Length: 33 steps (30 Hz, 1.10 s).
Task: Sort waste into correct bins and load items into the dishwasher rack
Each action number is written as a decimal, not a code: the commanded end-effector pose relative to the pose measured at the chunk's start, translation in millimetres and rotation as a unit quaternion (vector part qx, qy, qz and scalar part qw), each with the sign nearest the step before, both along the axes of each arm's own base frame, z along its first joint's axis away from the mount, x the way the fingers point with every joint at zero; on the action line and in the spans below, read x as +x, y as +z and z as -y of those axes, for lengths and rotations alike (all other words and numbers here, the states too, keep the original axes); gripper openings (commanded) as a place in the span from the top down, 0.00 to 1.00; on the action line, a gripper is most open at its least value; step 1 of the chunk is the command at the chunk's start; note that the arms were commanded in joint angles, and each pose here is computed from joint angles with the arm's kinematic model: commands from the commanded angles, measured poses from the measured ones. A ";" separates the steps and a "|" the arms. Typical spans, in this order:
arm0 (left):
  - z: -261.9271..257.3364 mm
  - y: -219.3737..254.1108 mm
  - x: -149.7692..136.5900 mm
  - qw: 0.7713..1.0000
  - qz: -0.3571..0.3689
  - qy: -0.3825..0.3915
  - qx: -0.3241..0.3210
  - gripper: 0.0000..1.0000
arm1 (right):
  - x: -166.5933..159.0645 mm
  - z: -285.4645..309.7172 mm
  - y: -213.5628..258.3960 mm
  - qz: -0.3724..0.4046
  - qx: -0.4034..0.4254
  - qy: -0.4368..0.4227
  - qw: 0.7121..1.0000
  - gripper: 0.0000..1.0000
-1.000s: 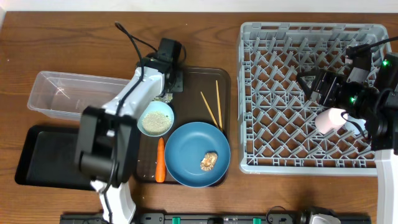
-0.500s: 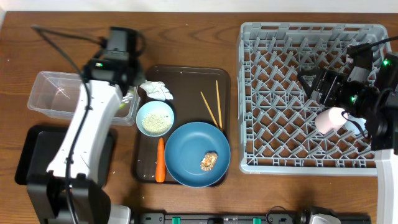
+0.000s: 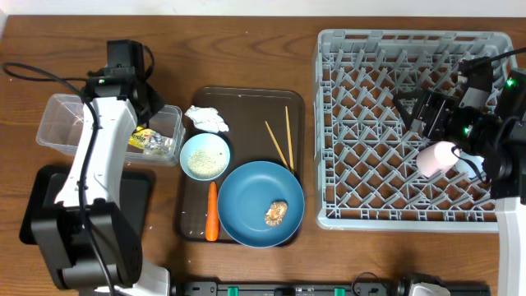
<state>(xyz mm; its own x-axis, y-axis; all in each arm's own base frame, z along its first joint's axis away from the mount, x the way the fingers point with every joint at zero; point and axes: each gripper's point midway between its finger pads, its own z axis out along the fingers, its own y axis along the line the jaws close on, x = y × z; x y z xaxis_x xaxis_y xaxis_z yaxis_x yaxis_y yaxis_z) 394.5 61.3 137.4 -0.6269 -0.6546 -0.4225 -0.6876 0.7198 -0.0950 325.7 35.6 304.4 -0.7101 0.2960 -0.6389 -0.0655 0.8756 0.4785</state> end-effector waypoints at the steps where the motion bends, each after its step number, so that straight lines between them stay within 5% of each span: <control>1: 34.7 26.7 7.7 0.994 0.030 -0.110 -0.007 0.36 | 0.7 -2.2 -0.2 0.003 -0.007 0.009 1.000 0.20; 9: 116.7 -6.1 13.5 0.934 -0.020 -0.354 0.052 0.38 | 1.1 -2.2 -1.3 0.001 -0.007 0.009 1.000 0.19; 26: 145.8 -135.8 29.2 0.905 -0.116 -0.407 0.045 0.39 | -3.8 -2.8 -6.4 -0.014 -0.005 0.009 1.000 0.18; 29: 148.8 -143.3 29.6 0.904 -0.117 -0.409 0.037 0.52 | -4.8 -2.9 -7.4 -0.017 -0.004 0.009 1.000 0.18; 33: 157.6 -140.2 29.4 0.902 -0.108 -0.417 0.016 0.94 | -4.9 -3.0 -7.4 -0.018 -0.004 0.009 1.000 0.18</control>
<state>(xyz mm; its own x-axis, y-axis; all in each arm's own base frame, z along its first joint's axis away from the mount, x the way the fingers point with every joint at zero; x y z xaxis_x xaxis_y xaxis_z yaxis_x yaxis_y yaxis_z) 427.3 -87.9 4.3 -0.9612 0.0807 -0.2640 0.0724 0.9965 0.0410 320.1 36.4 298.1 -0.7336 0.2991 -0.6102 -0.0476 0.8731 0.4852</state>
